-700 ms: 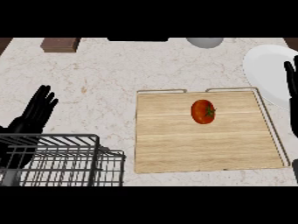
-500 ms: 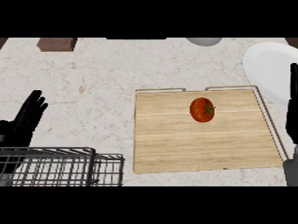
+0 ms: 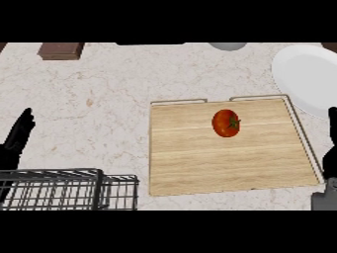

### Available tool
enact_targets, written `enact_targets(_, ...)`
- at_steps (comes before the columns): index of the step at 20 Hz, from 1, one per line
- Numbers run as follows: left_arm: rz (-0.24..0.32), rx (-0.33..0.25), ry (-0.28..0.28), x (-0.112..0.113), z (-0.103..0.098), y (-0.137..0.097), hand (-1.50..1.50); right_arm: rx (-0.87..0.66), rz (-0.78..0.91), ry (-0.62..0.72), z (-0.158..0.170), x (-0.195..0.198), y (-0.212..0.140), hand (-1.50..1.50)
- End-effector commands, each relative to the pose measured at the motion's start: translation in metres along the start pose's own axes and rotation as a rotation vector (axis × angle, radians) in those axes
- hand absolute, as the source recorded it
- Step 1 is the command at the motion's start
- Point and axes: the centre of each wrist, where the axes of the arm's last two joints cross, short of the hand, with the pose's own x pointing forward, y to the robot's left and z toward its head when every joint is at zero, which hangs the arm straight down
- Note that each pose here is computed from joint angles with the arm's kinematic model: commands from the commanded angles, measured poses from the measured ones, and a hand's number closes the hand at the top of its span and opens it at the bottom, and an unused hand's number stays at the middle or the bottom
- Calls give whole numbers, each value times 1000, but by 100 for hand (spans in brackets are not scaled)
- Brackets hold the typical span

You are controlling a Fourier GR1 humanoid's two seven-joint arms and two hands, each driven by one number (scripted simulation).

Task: Pick the tomato from the tray and place it in the plate

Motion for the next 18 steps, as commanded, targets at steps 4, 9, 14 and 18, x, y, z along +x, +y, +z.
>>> enact_targets(4, -80, 12, 25, -18, 6, -1, 0, -142, -30, -69, 62, 16, 8, -150)
enact_targets(9, -54, -2, 27, -22, 15, -13, 0, 44, 111, 73, 121, 22, -16, -150)
enact_targets(14, -61, -2, 27, -19, 8, -6, 0, 180, 397, 214, 120, 23, -57, -150)
enact_targets(18, -68, 7, 23, -19, 8, -5, 0, 194, 479, 292, 99, 35, -41, -150)
